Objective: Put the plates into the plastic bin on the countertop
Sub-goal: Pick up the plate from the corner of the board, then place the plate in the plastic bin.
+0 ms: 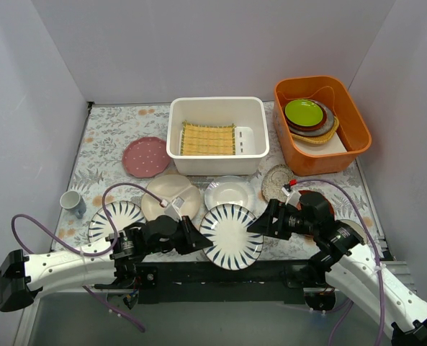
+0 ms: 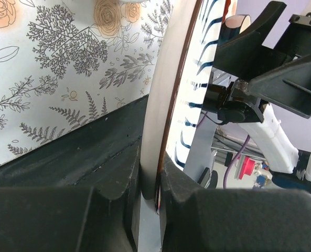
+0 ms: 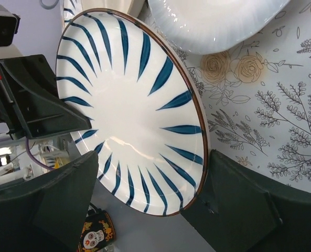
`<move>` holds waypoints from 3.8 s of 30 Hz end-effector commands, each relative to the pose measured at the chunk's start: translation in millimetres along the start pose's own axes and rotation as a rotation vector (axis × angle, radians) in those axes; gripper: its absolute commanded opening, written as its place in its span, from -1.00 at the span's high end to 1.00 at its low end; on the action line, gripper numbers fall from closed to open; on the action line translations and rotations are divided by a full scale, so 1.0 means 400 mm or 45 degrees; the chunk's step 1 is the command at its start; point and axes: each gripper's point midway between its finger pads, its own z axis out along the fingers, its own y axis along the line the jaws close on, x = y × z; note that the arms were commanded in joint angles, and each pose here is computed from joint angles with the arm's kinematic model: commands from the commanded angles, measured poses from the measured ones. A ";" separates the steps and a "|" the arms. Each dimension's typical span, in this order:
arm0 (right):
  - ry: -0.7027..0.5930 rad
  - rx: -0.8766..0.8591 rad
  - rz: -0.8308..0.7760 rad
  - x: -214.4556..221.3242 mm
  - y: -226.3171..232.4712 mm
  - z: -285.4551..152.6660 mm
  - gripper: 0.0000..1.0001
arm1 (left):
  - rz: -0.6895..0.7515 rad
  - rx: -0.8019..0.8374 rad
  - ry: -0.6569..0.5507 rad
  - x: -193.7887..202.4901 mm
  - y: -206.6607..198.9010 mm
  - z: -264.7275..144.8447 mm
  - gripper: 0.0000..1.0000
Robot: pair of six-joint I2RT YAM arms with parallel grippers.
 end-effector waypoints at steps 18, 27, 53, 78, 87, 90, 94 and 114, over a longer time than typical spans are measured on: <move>-0.207 0.024 -0.128 -0.085 0.087 -0.088 -0.96 | 0.064 -0.014 -0.252 -0.117 -0.110 -0.058 1.00; -0.228 0.032 -0.134 -0.089 0.087 -0.095 -0.96 | 0.131 0.072 -0.291 -0.147 -0.216 -0.085 1.00; -0.303 -0.077 -0.248 -0.101 0.155 -0.152 -0.96 | 0.467 0.160 -0.300 -0.284 -0.421 0.015 1.00; -0.275 -0.094 -0.237 -0.075 0.131 -0.140 -0.95 | 0.509 0.370 -0.329 -0.614 -0.539 0.025 1.00; -0.264 -0.079 -0.245 -0.074 0.125 -0.136 -0.93 | 0.435 0.472 -0.340 -0.741 -0.554 0.035 1.00; -0.264 -0.077 -0.244 -0.071 0.121 -0.137 -0.93 | 0.427 0.452 -0.366 -0.796 -0.546 0.042 1.00; -0.266 -0.059 -0.231 -0.068 0.113 -0.140 -0.93 | 0.403 0.415 -0.393 -0.861 -0.522 0.047 1.00; -0.248 -0.029 -0.229 -0.061 0.097 -0.137 -0.96 | 0.367 0.153 -0.357 -0.948 -0.313 0.165 1.00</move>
